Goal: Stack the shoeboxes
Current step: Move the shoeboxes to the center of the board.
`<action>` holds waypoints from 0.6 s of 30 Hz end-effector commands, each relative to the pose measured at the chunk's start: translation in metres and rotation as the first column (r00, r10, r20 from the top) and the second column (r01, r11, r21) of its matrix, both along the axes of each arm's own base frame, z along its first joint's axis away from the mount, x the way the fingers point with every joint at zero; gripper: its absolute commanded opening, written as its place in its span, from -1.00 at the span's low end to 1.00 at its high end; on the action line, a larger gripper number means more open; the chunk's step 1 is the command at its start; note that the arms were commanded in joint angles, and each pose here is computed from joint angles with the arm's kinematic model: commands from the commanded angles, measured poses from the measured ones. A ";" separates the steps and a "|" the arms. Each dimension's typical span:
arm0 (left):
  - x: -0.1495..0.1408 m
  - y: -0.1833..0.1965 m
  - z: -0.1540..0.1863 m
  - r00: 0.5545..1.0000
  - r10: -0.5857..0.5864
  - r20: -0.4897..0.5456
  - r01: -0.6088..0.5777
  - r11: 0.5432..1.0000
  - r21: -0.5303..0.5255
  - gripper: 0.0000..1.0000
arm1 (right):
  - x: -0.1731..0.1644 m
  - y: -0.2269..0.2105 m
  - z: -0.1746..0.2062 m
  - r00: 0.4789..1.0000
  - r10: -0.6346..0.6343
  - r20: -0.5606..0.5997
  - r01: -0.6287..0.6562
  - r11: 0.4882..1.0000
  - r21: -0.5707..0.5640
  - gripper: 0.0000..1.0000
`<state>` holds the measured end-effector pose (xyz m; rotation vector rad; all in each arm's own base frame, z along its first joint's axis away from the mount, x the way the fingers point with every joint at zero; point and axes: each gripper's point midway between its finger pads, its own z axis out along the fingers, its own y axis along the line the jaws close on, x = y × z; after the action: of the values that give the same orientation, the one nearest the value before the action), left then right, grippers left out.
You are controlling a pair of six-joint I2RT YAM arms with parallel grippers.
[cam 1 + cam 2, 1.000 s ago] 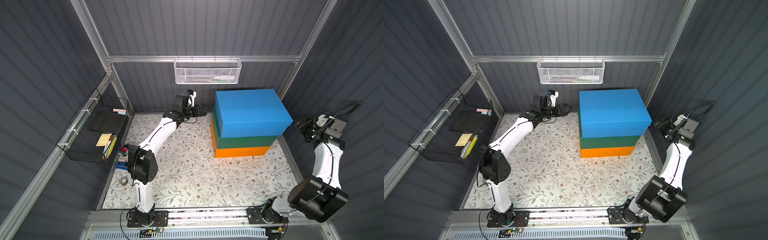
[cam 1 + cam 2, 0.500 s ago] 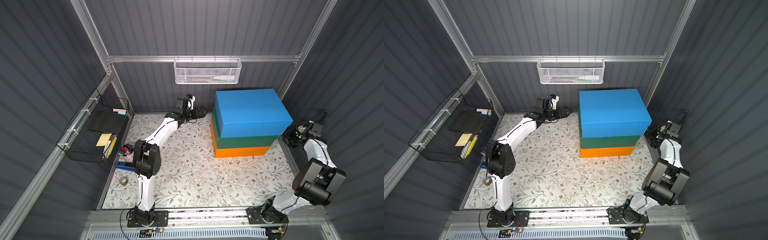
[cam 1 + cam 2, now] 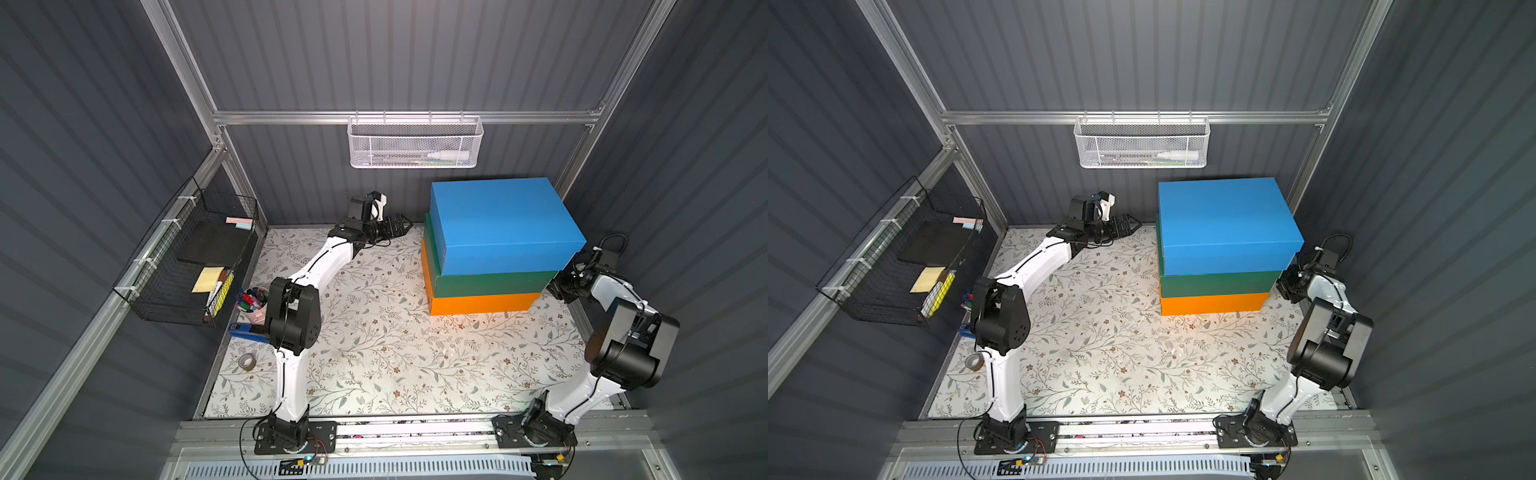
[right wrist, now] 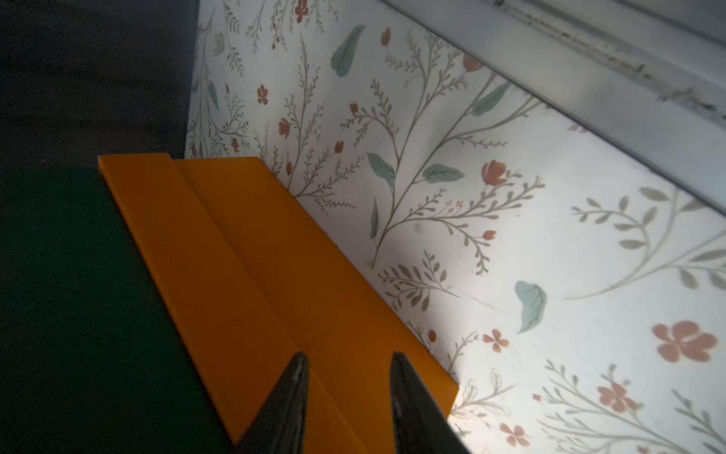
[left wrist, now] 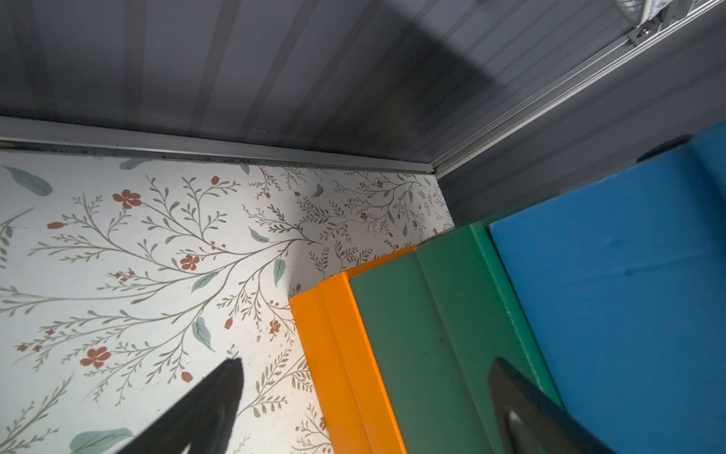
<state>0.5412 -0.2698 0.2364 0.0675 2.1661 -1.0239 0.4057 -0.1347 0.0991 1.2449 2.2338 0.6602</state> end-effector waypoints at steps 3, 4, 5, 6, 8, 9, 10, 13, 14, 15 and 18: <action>0.003 0.000 -0.015 1.000 -0.011 -0.026 0.011 1.000 -0.018 0.99 | 0.006 -0.005 -0.016 0.999 -0.051 -0.012 0.051 0.998 0.023 -0.30; 0.003 -0.001 -0.016 1.000 -0.011 -0.028 0.010 1.000 -0.019 0.99 | 0.007 -0.005 -0.018 0.998 -0.056 -0.011 0.056 0.998 0.030 -0.31; 0.003 -0.001 -0.015 1.000 -0.012 -0.027 0.012 1.000 -0.020 0.99 | 0.009 -0.006 -0.020 0.998 -0.062 -0.012 0.062 0.997 0.036 -0.31; 0.003 -0.001 -0.015 1.000 -0.012 -0.028 0.012 1.000 -0.020 0.99 | 0.009 -0.006 -0.022 0.998 -0.067 -0.016 0.067 0.997 0.040 -0.31; 0.003 -0.001 -0.015 0.999 -0.012 -0.029 0.012 1.000 -0.024 0.99 | 0.012 -0.006 -0.027 0.997 -0.068 -0.022 0.069 0.996 0.057 -0.32; 0.003 -0.001 -0.016 0.999 -0.013 -0.031 0.012 1.000 -0.024 0.99 | 0.013 -0.005 -0.030 0.997 -0.069 -0.029 0.071 0.995 0.067 -0.33; 0.003 -0.002 -0.016 0.999 -0.014 -0.033 0.013 1.000 -0.025 0.99 | 0.014 -0.004 -0.033 0.997 -0.068 -0.039 0.071 0.994 0.078 -0.34; 0.003 -0.002 -0.015 0.999 -0.015 -0.036 0.014 0.999 -0.031 0.99 | 0.014 -0.001 -0.044 0.995 -0.080 -0.065 0.086 0.991 0.105 -0.38; 0.002 -0.002 -0.014 0.999 -0.014 -0.036 0.013 0.999 -0.033 0.99 | 0.014 0.000 -0.045 0.994 -0.084 -0.064 0.091 0.989 0.115 -0.38; 0.003 -0.002 -0.014 0.999 -0.013 -0.037 0.012 0.999 -0.034 0.99 | 0.015 0.000 -0.046 0.994 -0.086 -0.061 0.093 0.988 0.123 -0.38; 0.002 -0.002 -0.012 0.999 -0.012 -0.036 0.011 0.999 -0.036 0.99 | 0.018 0.003 -0.048 0.995 -0.090 -0.051 0.097 0.983 0.153 -0.39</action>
<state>0.5412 -0.2720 0.2305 0.0510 2.1770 -1.0585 0.4181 -0.1334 0.0486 1.4200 2.2199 0.7399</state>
